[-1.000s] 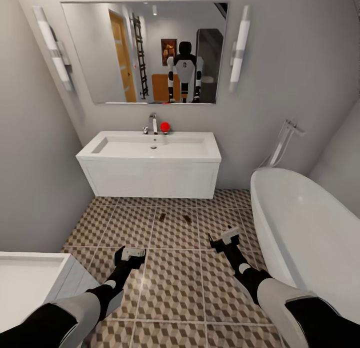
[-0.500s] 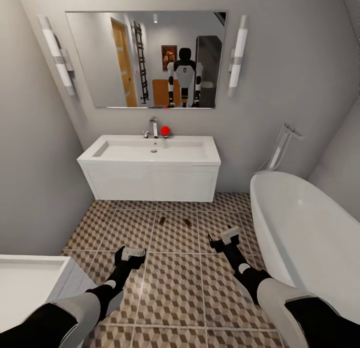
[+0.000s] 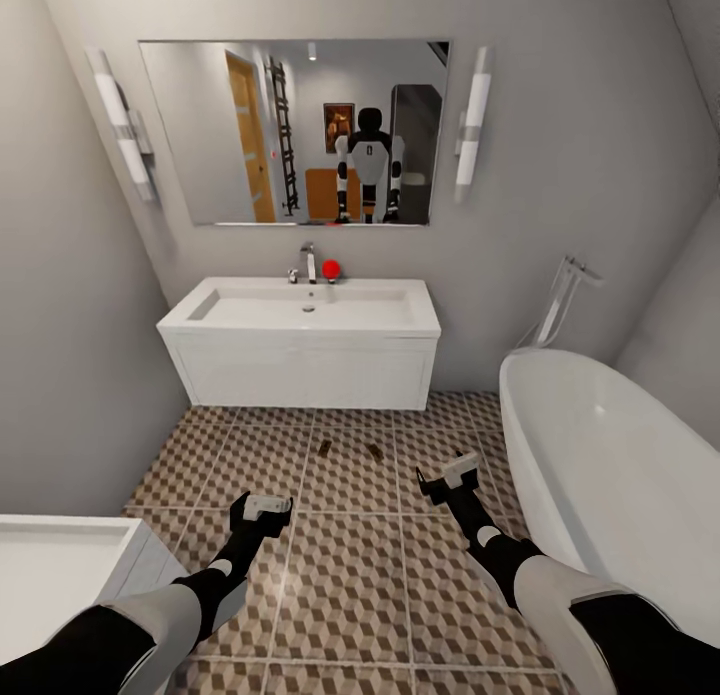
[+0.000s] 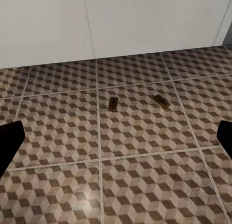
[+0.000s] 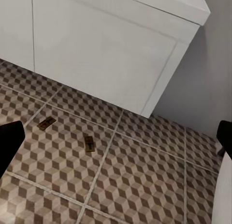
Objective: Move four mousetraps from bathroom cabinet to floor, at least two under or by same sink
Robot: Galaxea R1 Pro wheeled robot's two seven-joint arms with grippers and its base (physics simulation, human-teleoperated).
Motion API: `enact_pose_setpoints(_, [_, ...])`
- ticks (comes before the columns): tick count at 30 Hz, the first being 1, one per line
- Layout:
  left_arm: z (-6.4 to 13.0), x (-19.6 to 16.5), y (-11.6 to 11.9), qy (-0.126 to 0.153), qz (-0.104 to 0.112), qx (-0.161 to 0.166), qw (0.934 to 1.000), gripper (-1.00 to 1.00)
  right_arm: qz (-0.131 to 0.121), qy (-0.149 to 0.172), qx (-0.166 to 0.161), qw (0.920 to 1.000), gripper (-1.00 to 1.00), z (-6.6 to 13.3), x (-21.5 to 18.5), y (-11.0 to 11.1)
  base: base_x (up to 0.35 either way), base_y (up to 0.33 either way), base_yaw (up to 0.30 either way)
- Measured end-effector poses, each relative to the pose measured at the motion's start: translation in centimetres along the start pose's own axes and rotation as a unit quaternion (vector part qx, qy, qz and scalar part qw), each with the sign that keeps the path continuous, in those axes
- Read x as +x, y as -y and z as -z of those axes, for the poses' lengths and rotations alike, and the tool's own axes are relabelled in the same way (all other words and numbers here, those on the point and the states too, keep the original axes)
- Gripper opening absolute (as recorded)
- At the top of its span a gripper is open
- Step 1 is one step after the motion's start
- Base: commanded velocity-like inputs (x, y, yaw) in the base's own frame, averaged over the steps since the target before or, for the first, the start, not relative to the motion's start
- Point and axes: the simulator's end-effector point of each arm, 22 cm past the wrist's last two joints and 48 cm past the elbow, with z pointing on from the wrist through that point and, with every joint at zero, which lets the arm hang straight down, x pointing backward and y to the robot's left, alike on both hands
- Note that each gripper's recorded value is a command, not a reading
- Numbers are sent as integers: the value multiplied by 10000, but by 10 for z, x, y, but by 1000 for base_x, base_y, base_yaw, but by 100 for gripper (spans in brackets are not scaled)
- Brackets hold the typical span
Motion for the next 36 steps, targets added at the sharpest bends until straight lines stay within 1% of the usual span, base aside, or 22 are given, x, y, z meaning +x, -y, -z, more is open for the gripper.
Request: enact_pose_setpoints(36, [6, -36, -3, 288, -23, -30, 9996, 100, 51, 273, 93, 9996, 100, 5, -36, 11, 0, 0, 0])
